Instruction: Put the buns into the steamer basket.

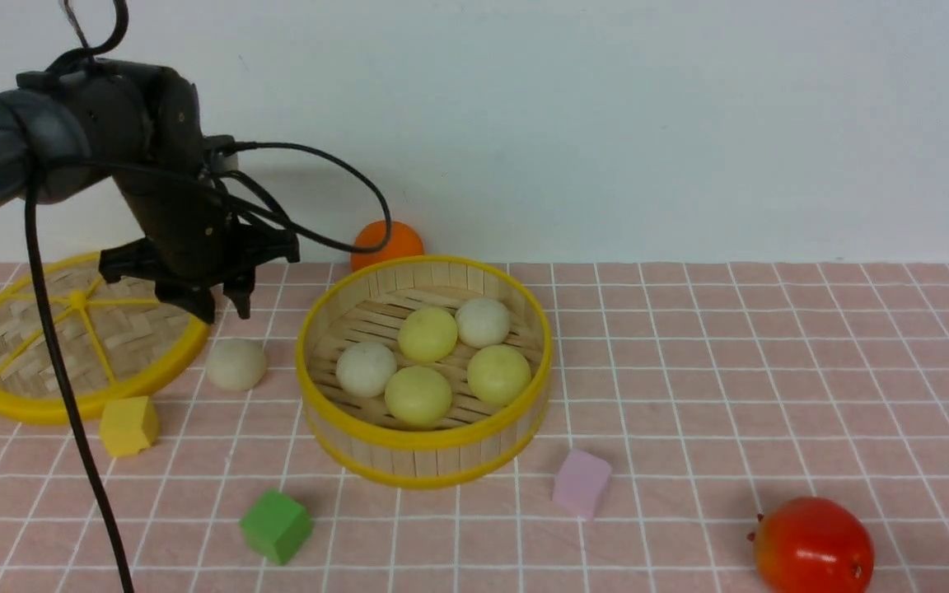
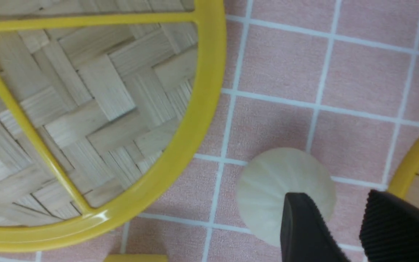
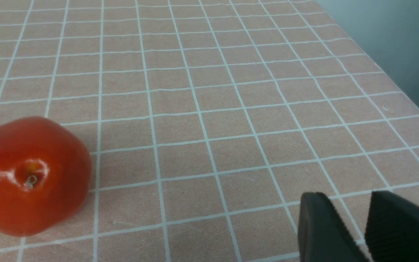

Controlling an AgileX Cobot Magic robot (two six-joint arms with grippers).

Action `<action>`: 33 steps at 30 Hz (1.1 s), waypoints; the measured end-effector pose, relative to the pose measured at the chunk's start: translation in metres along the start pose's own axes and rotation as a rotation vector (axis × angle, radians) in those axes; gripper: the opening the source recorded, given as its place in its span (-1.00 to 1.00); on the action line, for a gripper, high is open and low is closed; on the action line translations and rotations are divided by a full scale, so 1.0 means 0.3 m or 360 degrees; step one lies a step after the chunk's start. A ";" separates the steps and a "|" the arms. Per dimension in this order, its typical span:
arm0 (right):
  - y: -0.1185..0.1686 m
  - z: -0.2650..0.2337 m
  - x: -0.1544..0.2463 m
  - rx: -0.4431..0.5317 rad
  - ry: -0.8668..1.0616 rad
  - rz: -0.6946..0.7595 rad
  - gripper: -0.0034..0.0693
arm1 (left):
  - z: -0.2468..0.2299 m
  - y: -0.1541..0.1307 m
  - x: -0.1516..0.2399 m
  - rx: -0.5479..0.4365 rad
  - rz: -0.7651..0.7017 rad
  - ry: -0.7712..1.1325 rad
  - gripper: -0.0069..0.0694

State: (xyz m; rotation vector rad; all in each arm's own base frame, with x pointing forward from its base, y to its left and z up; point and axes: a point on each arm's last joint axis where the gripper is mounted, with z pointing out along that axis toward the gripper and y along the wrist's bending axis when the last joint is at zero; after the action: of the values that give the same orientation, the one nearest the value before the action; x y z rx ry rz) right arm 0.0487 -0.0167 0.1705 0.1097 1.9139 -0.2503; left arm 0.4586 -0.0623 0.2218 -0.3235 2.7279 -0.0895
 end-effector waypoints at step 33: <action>0.000 0.000 0.000 0.0000 0.0000 0.0000 -0.25 | -0.153 -0.106 -0.035 0.0203 0.0027 -0.0096 -0.79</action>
State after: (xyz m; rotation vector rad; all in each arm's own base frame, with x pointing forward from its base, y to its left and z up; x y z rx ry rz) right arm 0.0487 -0.0167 0.1705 0.1097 1.9139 -0.2503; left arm 0.4570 -0.0898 0.2714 -0.2624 2.6496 -0.2440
